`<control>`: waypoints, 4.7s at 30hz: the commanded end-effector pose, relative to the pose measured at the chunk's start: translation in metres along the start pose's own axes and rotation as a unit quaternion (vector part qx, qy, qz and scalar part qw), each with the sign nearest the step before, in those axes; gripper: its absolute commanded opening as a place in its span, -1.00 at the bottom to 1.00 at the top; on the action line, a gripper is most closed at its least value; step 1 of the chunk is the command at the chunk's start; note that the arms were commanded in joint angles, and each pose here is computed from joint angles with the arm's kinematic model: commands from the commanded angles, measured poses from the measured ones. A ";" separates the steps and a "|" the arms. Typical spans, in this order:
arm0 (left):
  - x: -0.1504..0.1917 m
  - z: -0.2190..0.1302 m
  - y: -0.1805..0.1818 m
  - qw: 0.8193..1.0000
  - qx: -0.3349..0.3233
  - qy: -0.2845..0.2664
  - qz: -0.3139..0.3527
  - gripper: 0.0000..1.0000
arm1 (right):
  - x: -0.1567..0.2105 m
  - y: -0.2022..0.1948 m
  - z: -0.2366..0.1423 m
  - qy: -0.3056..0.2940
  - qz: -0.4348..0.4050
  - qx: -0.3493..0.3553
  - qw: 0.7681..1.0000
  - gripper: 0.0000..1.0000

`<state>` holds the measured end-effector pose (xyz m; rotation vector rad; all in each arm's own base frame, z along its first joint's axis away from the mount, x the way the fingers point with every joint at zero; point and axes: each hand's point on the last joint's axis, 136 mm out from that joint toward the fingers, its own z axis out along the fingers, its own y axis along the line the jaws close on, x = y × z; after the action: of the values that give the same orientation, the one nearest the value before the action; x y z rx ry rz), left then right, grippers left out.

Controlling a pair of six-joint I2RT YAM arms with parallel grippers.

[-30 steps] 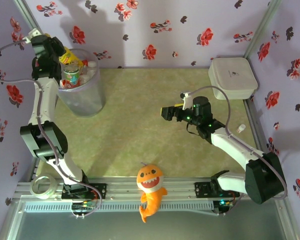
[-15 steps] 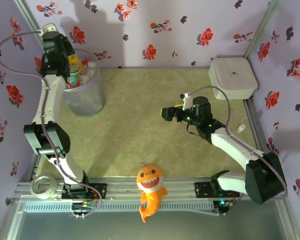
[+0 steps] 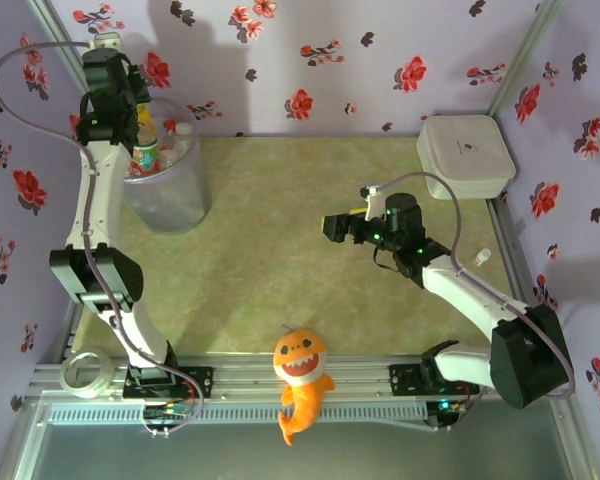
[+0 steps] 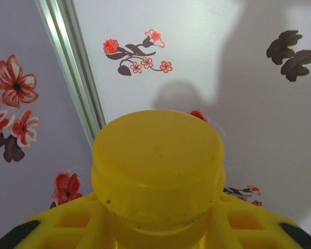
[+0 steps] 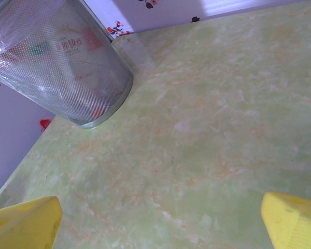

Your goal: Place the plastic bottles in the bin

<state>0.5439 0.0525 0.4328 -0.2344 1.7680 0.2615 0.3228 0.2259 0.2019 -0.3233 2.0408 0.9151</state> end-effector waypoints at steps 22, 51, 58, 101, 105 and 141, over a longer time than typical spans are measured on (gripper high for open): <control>0.092 0.031 -0.023 0.994 0.017 0.092 0.054 -1.00 | -0.009 0.001 -0.006 -0.017 -0.021 0.008 1.000 0.98; 0.046 -0.011 -0.070 0.985 0.144 0.088 0.034 0.92 | -0.008 -0.003 -0.001 -0.017 -0.017 0.013 1.000 0.98; 0.007 -0.046 -0.048 0.989 0.132 0.068 -0.022 0.99 | -0.012 -0.006 0.002 -0.016 -0.014 0.020 1.000 0.98; 0.174 -0.065 0.096 0.912 0.019 0.215 -0.348 -0.71 | 0.008 -0.045 0.024 0.051 -0.034 0.090 0.994 0.95; 0.166 -0.063 0.078 0.911 0.051 0.227 -0.342 -0.99 | 0.009 -0.045 0.025 0.051 -0.031 0.090 0.994 0.94; 0.185 -0.073 -0.190 0.863 0.302 0.340 -0.222 -0.29 | -0.009 -0.128 -0.043 -0.013 0.082 0.262 0.962 0.91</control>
<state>0.5115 -0.1451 0.2851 -0.3159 2.1851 -0.8291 0.3703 0.1103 0.1582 0.1250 2.2248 0.4535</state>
